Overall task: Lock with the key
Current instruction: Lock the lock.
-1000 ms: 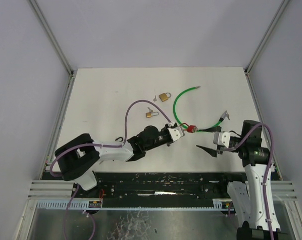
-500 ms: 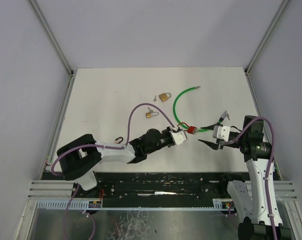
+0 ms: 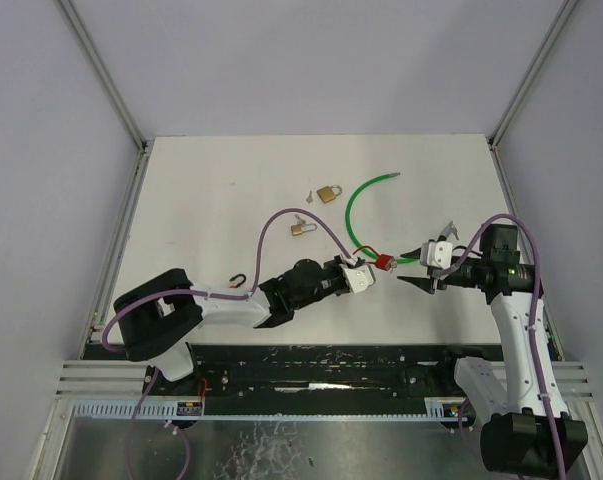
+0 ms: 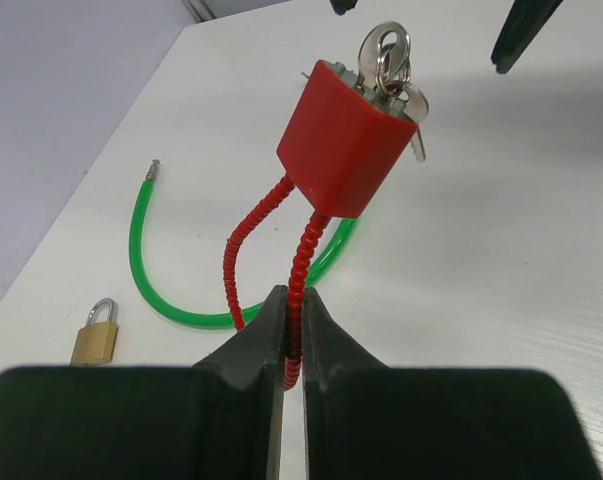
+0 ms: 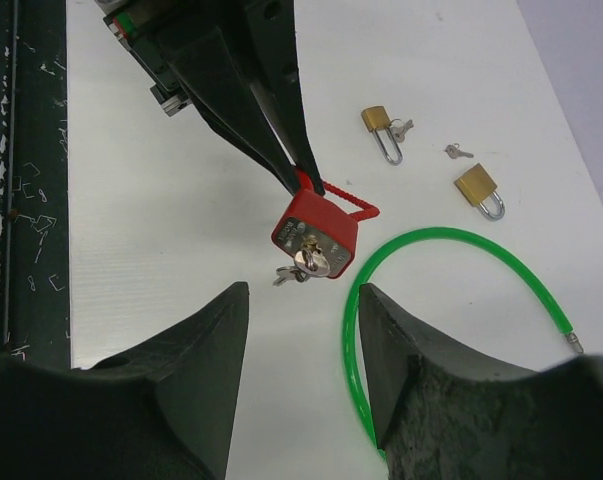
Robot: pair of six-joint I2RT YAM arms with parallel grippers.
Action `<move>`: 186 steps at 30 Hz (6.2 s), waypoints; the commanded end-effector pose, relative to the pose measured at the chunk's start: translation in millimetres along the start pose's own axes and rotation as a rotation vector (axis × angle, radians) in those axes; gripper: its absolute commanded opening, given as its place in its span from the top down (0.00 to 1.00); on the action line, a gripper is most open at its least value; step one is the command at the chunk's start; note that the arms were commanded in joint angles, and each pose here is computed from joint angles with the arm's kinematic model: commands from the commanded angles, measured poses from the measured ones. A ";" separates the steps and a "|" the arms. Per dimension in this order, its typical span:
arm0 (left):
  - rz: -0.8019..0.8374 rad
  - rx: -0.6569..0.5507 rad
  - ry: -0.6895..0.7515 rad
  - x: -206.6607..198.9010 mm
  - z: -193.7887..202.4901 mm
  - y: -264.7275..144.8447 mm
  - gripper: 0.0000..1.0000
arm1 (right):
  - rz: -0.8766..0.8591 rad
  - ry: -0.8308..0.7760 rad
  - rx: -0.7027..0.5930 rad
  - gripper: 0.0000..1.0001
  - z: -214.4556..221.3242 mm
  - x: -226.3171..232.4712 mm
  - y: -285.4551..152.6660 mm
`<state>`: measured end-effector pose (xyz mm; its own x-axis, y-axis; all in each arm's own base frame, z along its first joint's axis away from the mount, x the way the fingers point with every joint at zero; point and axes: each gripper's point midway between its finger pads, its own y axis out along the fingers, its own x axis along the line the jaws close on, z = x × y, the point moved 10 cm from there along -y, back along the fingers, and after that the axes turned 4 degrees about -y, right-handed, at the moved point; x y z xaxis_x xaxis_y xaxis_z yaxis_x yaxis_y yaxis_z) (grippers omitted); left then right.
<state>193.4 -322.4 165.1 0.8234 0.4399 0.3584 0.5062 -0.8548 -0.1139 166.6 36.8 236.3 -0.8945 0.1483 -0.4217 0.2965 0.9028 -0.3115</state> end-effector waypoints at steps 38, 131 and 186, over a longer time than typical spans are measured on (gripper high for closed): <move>-0.047 -0.065 0.018 1.1 -12.0 4.5 1.00 | 0.022 0.116 -0.041 0.73 9.4 -7.3 18.4; 0.141 -0.147 -0.074 42.5 -20.7 -13.0 1.00 | 0.065 0.029 -0.146 0.21 -7.6 18.8 1.8; 0.329 0.179 0.293 48.0 6.8 19.1 1.00 | -0.007 -0.216 -0.095 0.51 20.7 3.3 14.2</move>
<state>247.2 -308.9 171.9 0.9028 0.0583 0.4260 0.2570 -0.8675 -0.4260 170.8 36.4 220.0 -0.7862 0.0653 -0.6145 0.2826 0.9223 -0.2636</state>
